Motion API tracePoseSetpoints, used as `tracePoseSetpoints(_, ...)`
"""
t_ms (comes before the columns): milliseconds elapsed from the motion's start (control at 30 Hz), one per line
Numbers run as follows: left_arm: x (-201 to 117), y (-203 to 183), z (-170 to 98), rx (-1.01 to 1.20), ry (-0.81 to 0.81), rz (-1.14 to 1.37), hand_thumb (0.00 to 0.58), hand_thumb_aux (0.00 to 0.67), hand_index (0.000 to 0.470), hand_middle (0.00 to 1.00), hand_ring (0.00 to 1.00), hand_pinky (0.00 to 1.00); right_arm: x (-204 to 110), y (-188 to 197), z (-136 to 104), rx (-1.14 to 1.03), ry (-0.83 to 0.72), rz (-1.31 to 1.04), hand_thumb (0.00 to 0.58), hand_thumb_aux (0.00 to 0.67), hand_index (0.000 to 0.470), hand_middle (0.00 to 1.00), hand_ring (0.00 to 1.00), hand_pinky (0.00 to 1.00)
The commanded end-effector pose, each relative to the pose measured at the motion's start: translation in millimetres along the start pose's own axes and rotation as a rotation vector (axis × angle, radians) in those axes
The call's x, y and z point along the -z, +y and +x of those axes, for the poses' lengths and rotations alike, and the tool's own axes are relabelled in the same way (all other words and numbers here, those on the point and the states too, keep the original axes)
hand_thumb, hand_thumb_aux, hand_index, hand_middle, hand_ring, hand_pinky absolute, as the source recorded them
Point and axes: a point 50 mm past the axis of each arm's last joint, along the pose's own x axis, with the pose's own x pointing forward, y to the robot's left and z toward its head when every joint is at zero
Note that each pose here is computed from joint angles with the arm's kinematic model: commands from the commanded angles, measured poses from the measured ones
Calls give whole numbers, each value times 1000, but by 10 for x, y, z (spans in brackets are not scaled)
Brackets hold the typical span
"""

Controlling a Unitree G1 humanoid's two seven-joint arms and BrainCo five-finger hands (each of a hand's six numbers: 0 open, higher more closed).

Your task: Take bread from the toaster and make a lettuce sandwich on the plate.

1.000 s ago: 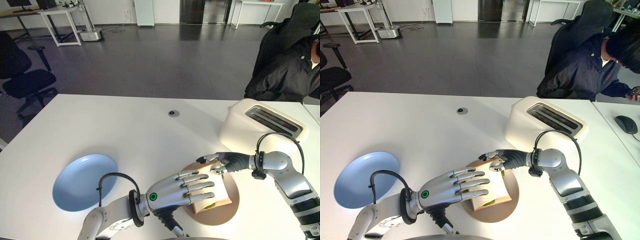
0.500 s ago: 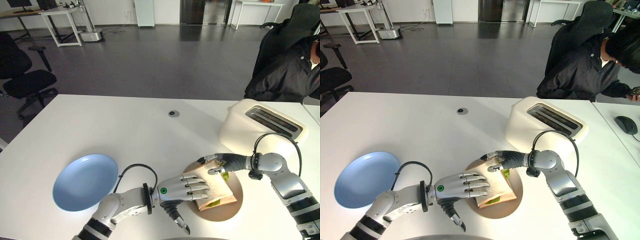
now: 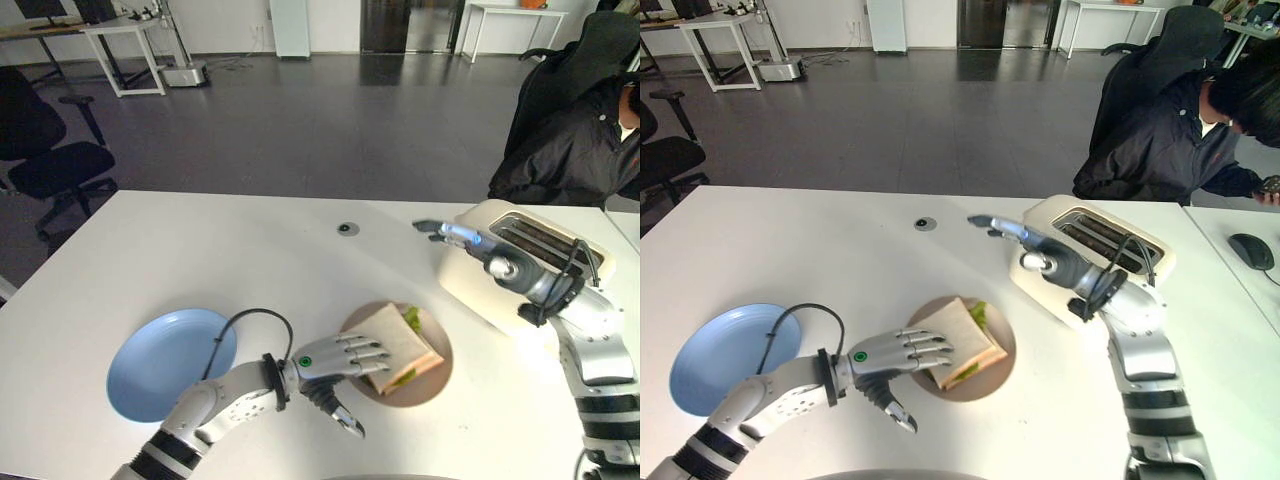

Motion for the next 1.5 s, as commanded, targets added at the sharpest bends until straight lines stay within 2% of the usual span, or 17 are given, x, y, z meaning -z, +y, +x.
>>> tracePoseSetpoints(33, -56, 341, -68, -170, -14, -30, 0, 0, 0, 0, 0, 0, -46, -22, -274, -76, 61, -65, 0, 0, 0, 553, 553, 553)
tracePoseSetpoints(67, -92, 447, -95, -238, -32, -55, 0, 0, 0, 0, 0, 0, -43, -36, -359, -97, 96, -79, 0, 0, 0, 1000, 1000, 1000)
tracePoseSetpoints(100, -119, 532, -136, -297, -47, -77, 5, 3, 2, 212, 212, 212, -37, -37, -427, -124, 133, -93, 472, 381, 267, 1000, 1000, 1000)
tracePoseSetpoints(133, -136, 583, -180, -333, -60, -102, 363, 260, 182, 1000, 1000, 1000, -29, -29, -471, -148, 164, -107, 577, 620, 435, 1000, 1000, 1000)
tracePoseSetpoints(167, -140, 622, -242, -357, -63, -121, 580, 670, 470, 1000, 1000, 1000, -15, 0, -502, -181, 200, -130, 580, 670, 470, 1000, 1000, 1000)
tracePoseSetpoints(300, -76, 556, -498, -284, -27, -157, 580, 670, 470, 1000, 1000, 1000, 90, 278, -498, -347, 271, -154, 580, 670, 470, 1000, 1000, 1000)
tracePoseSetpoints(500, -189, 184, -788, 69, -86, -360, 580, 670, 470, 1000, 1000, 1000, 298, 649, -559, -601, 407, -118, 580, 670, 470, 1000, 1000, 1000)
tracePoseSetpoints(700, -207, -183, -460, 198, -75, -366, 580, 670, 470, 1000, 1000, 1000, 523, 847, -511, -699, 494, -136, 580, 670, 470, 1000, 1000, 1000)
tracePoseSetpoints(867, 135, -376, -98, 177, 104, -276, 580, 670, 470, 1000, 1000, 1000, 642, 1148, -332, -795, 454, -108, 580, 670, 470, 1000, 1000, 1000)
tracePoseSetpoints(933, 269, -331, 30, 143, 156, -225, 580, 670, 470, 1000, 1000, 1000, 692, 1171, -163, -729, 427, -91, 580, 670, 470, 1000, 1000, 1000)
tracePoseSetpoints(1033, 493, -153, 178, 58, 215, -153, 580, 670, 470, 1000, 1000, 1000, 880, 944, 163, -518, 505, -123, 580, 670, 470, 1000, 1000, 1000)
tracePoseSetpoints(1133, 716, 3, 284, 5, 258, -98, 580, 670, 470, 1000, 1000, 1000, 1016, 831, 432, -435, 551, -195, 580, 670, 470, 1000, 1000, 1000)
tracePoseSetpoints(1200, 783, 57, 336, -10, 258, -82, 580, 670, 470, 1000, 1000, 1000, 994, 789, 573, -386, 515, -244, 580, 670, 470, 1000, 1000, 1000)
tracePoseSetpoints(1400, 659, 55, 338, -42, 211, -87, 580, 670, 470, 1000, 1000, 1000, 832, 726, 563, -288, 391, -249, 580, 670, 470, 1000, 1000, 1000)
tracePoseSetpoints(1433, 594, 59, 306, -59, 195, -105, 580, 670, 470, 1000, 1000, 1000, 759, 706, 528, -260, 348, -238, 526, 465, 326, 824, 824, 824)
tracePoseSetpoints(1467, 513, 71, 252, -85, 178, -132, 580, 670, 470, 1000, 1000, 1000, 681, 689, 470, -238, 310, -229, 227, 147, 103, 718, 718, 718)
tracePoseSetpoints(1500, 437, 85, 195, -108, 166, -159, 580, 670, 470, 1000, 1000, 1000, 616, 671, 410, -214, 285, -213, 14, 8, 6, 694, 694, 694)
